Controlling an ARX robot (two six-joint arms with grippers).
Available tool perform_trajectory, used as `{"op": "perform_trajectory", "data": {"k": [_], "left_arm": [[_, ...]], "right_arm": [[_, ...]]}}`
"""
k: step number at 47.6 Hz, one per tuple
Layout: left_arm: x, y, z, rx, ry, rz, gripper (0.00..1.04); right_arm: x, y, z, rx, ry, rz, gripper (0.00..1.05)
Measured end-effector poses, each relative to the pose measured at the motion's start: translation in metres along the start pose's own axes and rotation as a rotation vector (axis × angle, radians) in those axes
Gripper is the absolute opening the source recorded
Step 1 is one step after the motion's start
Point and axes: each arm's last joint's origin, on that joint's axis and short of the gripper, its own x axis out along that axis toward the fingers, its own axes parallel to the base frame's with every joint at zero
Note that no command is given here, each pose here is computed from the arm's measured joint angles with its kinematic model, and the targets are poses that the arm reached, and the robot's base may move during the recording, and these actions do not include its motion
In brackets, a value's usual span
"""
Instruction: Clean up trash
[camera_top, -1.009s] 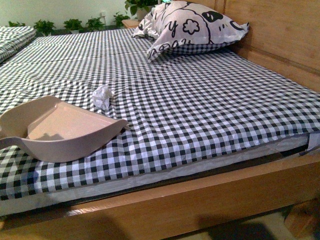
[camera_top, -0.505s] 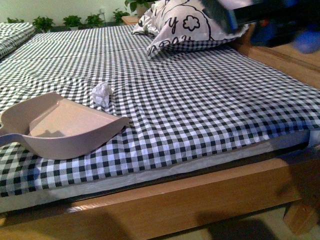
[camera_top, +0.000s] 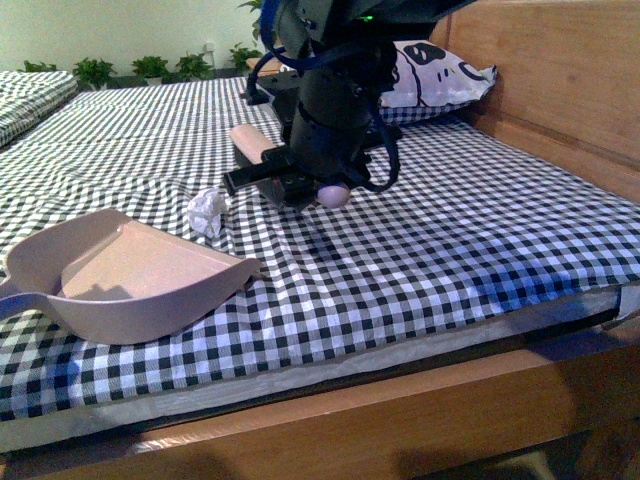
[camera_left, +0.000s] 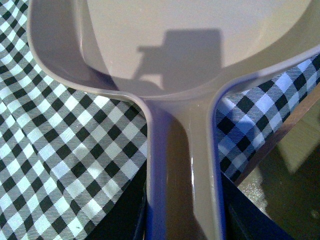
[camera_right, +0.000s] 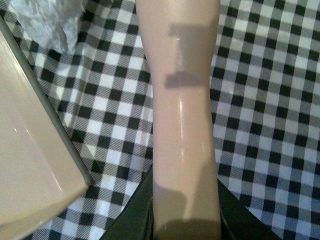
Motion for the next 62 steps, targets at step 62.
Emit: {"op": "perform_trajectory", "data": {"k": [62], "left_arm": [[0.001,0.001,-0.002,-0.007,-0.044,0.072,0.27]], "right_arm": [[-0.099,-0.102,-0.023,-0.134,-0.187,-0.007,0.18]]}}
